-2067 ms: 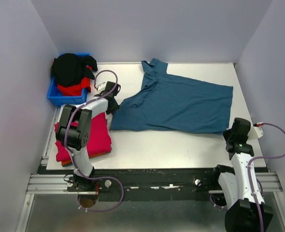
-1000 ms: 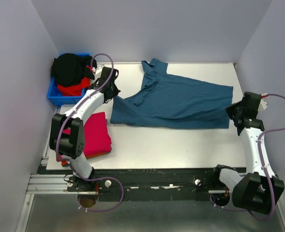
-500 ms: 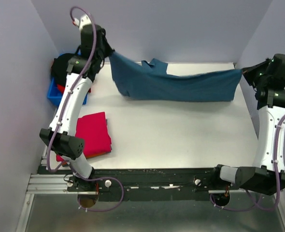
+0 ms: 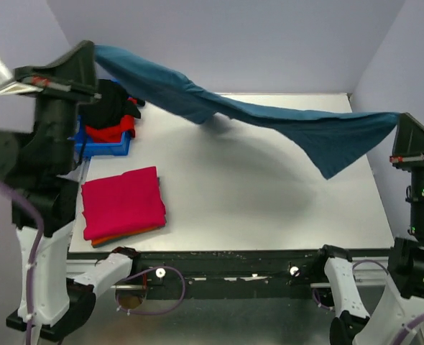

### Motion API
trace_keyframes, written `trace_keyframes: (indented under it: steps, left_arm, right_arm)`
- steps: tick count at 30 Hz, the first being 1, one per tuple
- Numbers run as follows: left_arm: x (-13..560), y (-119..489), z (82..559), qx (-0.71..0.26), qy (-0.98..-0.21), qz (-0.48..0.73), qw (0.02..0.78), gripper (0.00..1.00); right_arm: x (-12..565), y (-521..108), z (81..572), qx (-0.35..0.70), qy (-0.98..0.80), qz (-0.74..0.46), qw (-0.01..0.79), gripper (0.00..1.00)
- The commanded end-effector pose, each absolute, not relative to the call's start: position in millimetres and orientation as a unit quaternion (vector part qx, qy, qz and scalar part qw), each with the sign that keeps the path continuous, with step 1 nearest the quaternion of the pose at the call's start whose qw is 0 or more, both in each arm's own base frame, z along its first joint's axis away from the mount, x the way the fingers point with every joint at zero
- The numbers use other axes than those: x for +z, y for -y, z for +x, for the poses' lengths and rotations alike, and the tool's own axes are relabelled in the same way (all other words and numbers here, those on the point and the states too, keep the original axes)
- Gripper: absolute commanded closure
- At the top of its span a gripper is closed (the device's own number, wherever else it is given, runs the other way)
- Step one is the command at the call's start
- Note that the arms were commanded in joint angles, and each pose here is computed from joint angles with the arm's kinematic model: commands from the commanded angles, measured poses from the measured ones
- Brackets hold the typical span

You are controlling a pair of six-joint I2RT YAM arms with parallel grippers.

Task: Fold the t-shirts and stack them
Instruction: Flatten out the tshirt

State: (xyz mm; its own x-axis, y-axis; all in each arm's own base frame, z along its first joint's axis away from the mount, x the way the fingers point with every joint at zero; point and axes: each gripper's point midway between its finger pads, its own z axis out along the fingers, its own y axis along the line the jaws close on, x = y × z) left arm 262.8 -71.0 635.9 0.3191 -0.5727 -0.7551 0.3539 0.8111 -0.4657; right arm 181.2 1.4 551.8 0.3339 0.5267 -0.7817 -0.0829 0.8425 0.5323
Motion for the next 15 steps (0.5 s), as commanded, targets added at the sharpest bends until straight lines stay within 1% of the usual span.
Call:
trace_keyframes:
  steps: [1, 3, 5, 7, 10, 12, 15]
  left_arm:
    - [707, 60, 218, -0.293, -0.399, -0.075, 0.865, 1.0]
    - [721, 63, 229, -0.287, -0.405, -0.072, 0.865, 1.0]
    - [730, 69, 252, -0.287, -0.411, -0.074, 0.862, 1.0]
    - [721, 79, 292, -0.289, -0.433, -0.085, 0.85, 1.0]
    - [675, 100, 366, -0.286, -0.498, -0.097, 0.813, 1.0]
    - [630, 117, 416, -0.285, -0.55, -0.105, 0.778, 1.0]
    - [566, 137, 470, -0.287, -0.604, -0.113, 0.735, 1.0]
  right_arm:
    - [603, -7, 148, 0.172, -0.489, 0.165, 0.839, 0.99]
    - [621, -6, 144, 0.168, -0.483, 0.169, 0.842, 0.99]
    - [623, 4, 166, 0.168, -0.501, 0.193, 0.827, 0.99]
    - [609, 18, 197, 0.17, -0.529, 0.233, 0.798, 0.99]
    - [558, 33, 253, 0.182, -0.582, 0.288, 0.738, 0.99]
    - [512, 40, 295, 0.191, -0.625, 0.31, 0.69, 0.99]
    - [447, 42, 349, 0.211, -0.681, 0.326, 0.621, 0.99]
